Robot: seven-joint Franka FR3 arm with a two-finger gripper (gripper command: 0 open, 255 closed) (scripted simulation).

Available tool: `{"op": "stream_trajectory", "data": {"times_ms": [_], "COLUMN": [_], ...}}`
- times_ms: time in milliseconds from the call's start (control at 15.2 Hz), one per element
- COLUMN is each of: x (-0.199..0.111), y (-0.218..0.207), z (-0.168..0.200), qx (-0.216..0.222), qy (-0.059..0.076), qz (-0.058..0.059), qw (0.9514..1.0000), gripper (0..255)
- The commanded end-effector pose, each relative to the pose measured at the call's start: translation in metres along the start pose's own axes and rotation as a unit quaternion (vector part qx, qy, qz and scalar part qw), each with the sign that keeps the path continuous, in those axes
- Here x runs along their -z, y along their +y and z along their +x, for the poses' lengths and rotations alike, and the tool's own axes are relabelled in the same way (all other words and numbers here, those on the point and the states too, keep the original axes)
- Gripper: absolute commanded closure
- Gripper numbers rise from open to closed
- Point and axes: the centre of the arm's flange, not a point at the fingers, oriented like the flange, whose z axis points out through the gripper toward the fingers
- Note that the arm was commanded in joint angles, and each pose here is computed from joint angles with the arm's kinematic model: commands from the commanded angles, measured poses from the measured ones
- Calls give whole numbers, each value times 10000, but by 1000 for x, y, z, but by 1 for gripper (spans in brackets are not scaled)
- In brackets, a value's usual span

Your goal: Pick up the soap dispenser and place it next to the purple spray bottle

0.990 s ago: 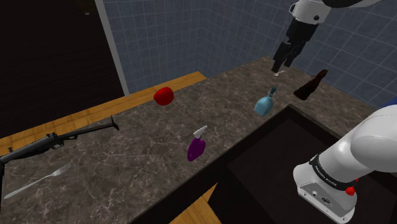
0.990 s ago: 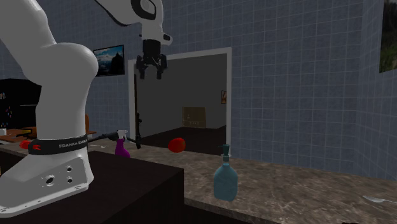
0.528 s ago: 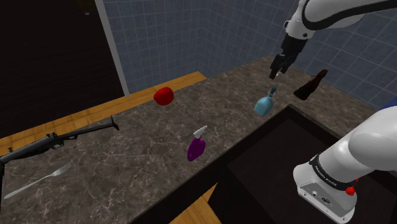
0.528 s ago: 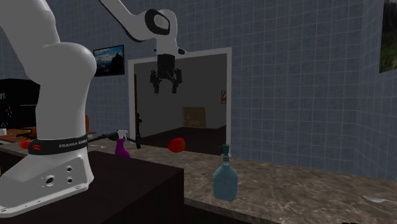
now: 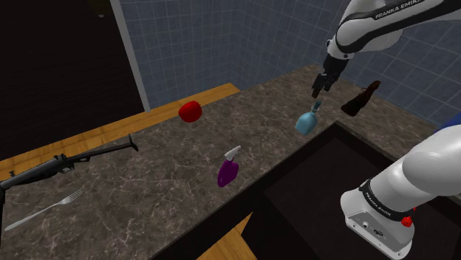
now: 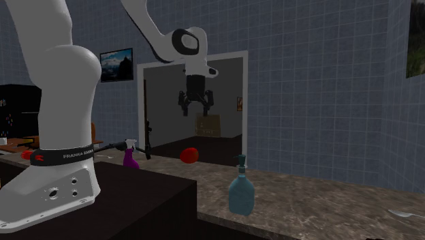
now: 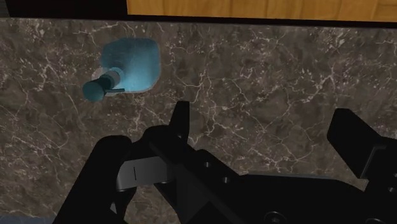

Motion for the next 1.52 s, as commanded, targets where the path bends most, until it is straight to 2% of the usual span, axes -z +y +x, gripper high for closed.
{"op": "stream_trajectory", "data": {"times_ms": [0,990,1452], "x": [-18,-139,-171], "y": [21,164,167], "z": [9,57,57], "qx": [-6,-71,-71], "qy": [-10,-106,-107], "qz": [-40,-280,-281], "qw": [10000,9995,9995], "gripper": [0,0,0]}}
